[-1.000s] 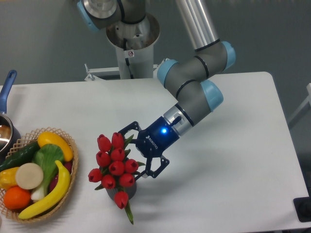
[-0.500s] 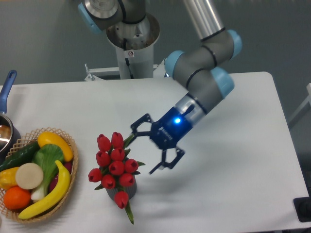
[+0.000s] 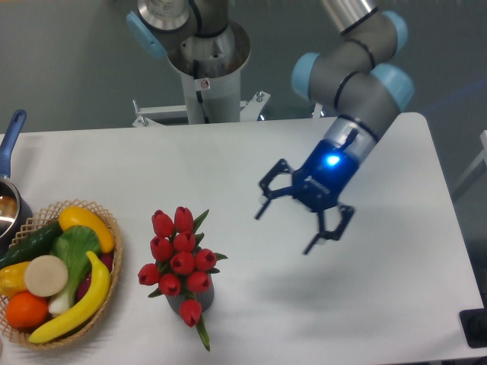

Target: Insert the flowers into the vase

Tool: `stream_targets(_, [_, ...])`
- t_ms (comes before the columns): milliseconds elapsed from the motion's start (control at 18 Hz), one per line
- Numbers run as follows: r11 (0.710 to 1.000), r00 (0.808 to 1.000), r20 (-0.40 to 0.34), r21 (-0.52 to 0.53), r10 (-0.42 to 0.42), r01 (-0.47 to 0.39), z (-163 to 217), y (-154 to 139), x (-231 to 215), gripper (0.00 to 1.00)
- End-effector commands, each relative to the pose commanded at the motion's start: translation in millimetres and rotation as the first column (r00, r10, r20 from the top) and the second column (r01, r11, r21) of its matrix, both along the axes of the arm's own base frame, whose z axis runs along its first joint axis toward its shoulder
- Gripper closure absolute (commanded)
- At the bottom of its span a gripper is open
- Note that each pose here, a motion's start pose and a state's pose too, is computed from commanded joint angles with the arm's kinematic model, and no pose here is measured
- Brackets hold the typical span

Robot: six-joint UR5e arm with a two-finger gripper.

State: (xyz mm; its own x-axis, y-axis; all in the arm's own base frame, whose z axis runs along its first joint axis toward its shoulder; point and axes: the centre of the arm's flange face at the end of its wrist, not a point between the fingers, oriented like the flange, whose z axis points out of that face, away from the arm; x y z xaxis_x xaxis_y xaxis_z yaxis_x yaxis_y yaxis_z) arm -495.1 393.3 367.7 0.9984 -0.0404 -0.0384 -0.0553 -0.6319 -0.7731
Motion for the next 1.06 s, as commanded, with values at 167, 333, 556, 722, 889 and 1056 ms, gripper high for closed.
stream_targets(167, [0.988,0.996,-0.062,-0.142,0.057,-0.065,-7.3,-13.2,-5.0,0.00])
stream_targets(333, [0.958,0.989,-0.118,-0.262,0.087,-0.115,-16.0,-19.2,-12.9,0.00])
stream_targets(556, [0.868,0.972,-0.213,-0.457,0.104,-0.193,-31.5,-31.5,-25.5,0.00])
stream_targets(722, [0.862,0.977,-0.188,-0.475,0.098,-0.178,-30.9,-32.9,-25.4,0.00])
stream_targets(889, [0.810,0.982,-0.180,-0.565,0.064,-0.156,-33.3,-37.8,-22.8,0.00])
stream_targets(1056, [0.746,0.980,-0.199,-0.651,0.008,-0.138,-37.6,-29.6,-14.0,0.00])
